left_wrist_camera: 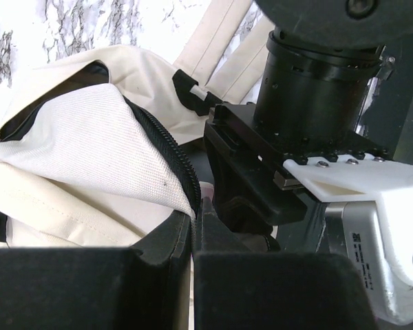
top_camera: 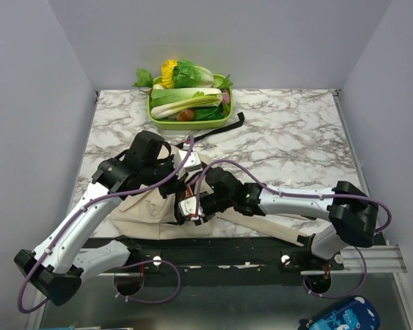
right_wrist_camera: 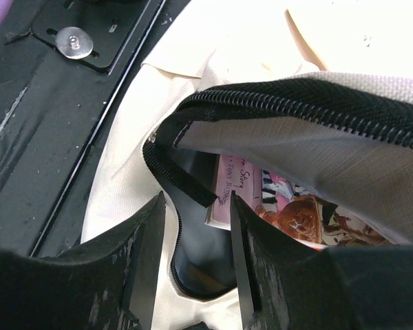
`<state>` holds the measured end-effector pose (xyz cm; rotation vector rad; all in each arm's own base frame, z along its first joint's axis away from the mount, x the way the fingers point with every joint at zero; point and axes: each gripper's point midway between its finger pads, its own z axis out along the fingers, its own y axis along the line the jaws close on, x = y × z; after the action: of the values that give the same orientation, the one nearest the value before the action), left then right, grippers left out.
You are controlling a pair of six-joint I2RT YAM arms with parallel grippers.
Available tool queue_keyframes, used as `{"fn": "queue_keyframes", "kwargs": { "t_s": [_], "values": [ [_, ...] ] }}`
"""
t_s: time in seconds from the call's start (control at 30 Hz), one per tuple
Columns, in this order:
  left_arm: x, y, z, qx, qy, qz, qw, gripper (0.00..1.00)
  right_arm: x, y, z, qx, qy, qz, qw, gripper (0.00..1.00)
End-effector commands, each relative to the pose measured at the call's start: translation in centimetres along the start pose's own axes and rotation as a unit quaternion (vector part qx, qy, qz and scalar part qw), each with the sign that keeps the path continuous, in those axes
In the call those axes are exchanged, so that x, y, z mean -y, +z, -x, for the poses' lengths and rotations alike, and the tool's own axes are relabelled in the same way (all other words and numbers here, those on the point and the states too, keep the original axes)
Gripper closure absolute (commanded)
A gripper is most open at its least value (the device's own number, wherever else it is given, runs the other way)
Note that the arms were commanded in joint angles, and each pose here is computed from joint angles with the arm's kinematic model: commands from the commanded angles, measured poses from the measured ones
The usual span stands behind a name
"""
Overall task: Pack the student bag
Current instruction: Zip the student bag at the center of the board.
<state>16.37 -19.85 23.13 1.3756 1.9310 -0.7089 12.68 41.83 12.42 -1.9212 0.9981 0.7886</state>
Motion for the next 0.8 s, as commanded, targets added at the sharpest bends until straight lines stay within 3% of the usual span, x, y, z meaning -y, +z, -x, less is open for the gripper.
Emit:
{"fn": "queue_keyframes", "kwargs": {
  "t_s": [0.0,0.37,0.53,0.7,0.77],
  "values": [
    [0.2,-0.3,0.3,0.014,-0.001,0.004,1.0,0.92,0.4,0.9,0.6,-0.003,-0.021,0.002,1.0,0.51],
    [0.2,-0.1,0.1,0.013,-0.005,0.004,1.0,0.92,0.2,0.7,0.5,-0.039,-0.061,0.009,0.997,0.53],
    [0.2,-0.2,0.3,0.016,-0.007,0.004,1.0,0.92,-0.2,1.2,-0.2,-0.055,-0.054,0.029,0.997,0.75],
    [0.1,-0.3,0.4,0.017,-0.006,0.007,1.0,0.92,-0.8,1.5,-0.3,-0.057,-0.048,0.039,0.996,0.8],
    [0.1,-0.3,0.5,0.017,-0.006,0.007,1.0,0.91,-1.2,1.5,-0.4,-0.06,-0.045,0.047,0.996,0.88]
  ]
}}
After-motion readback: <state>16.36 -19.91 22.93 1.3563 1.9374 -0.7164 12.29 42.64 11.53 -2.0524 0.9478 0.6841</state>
